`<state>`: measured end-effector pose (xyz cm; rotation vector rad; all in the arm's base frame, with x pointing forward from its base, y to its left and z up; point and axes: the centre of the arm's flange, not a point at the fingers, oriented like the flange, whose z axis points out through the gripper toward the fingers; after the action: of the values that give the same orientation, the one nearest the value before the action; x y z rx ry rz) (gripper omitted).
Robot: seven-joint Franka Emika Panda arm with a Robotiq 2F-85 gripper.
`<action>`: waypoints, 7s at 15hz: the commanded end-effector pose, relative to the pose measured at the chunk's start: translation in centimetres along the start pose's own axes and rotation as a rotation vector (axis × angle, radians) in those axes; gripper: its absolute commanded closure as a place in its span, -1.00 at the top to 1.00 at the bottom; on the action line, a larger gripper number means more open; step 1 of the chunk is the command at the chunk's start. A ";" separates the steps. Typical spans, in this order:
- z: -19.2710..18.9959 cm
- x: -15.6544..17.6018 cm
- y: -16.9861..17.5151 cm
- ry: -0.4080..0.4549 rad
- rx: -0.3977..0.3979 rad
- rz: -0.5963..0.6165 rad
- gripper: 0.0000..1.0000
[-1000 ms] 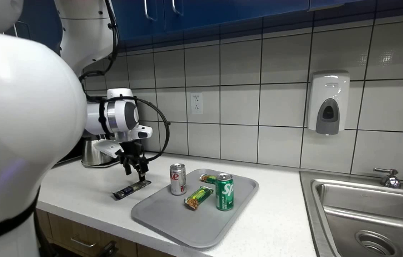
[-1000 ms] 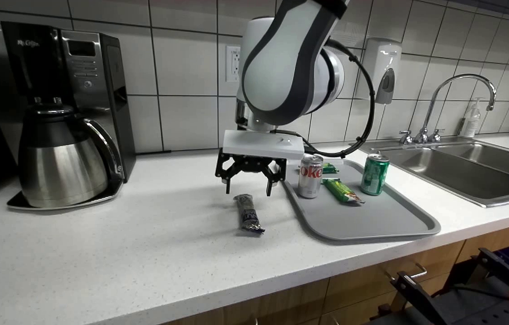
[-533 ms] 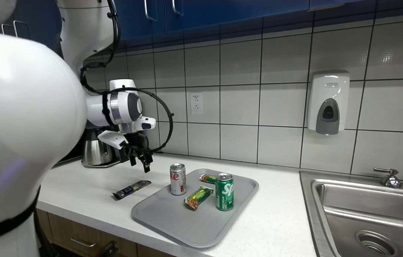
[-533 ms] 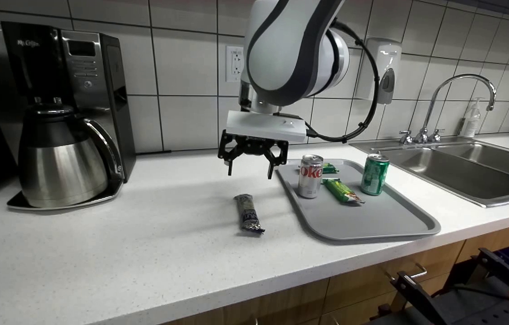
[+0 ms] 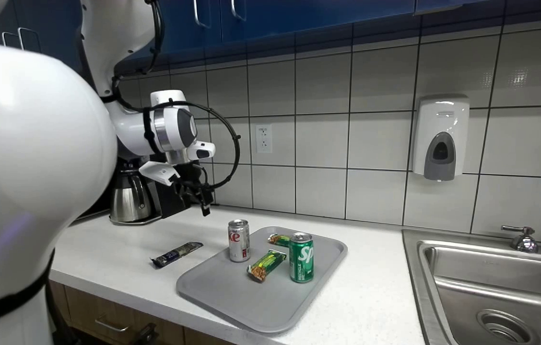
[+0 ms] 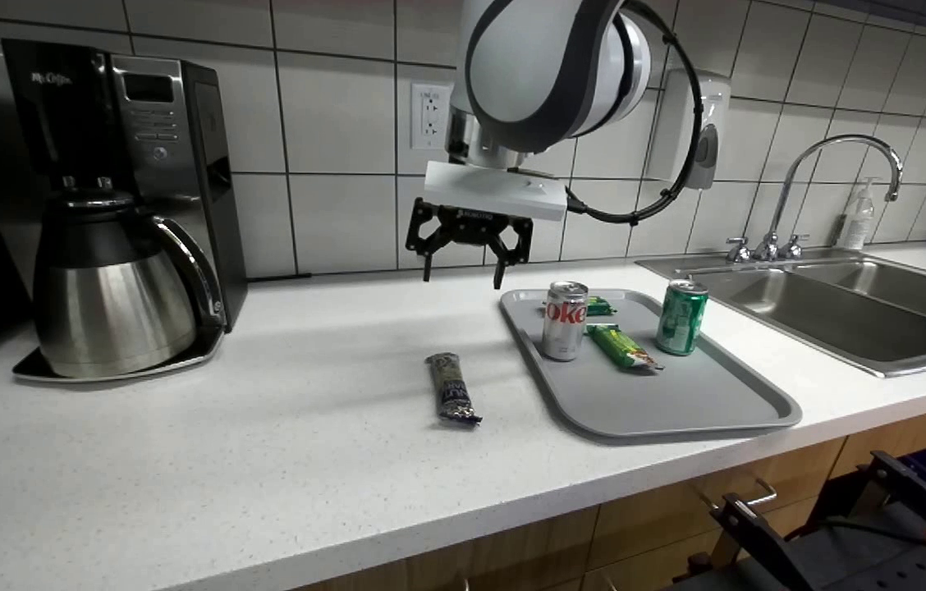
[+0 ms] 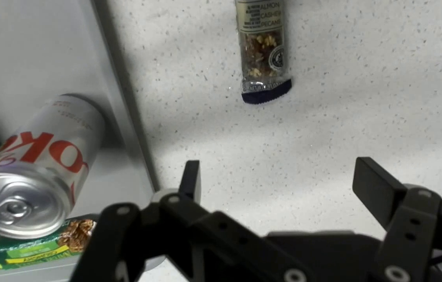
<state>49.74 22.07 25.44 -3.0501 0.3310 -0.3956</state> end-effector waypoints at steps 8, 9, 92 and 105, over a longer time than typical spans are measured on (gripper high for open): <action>-4.2 3.5 4.1 0.049 0.011 0.072 1.00; -4.4 3.9 4.7 0.053 0.009 0.078 1.00; 5.3 5.2 23.1 -0.169 -0.113 -0.011 1.00; 5.3 5.5 22.9 -0.168 -0.115 -0.011 1.00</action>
<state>51.24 -1.21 20.15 -3.1479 0.3701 -0.1542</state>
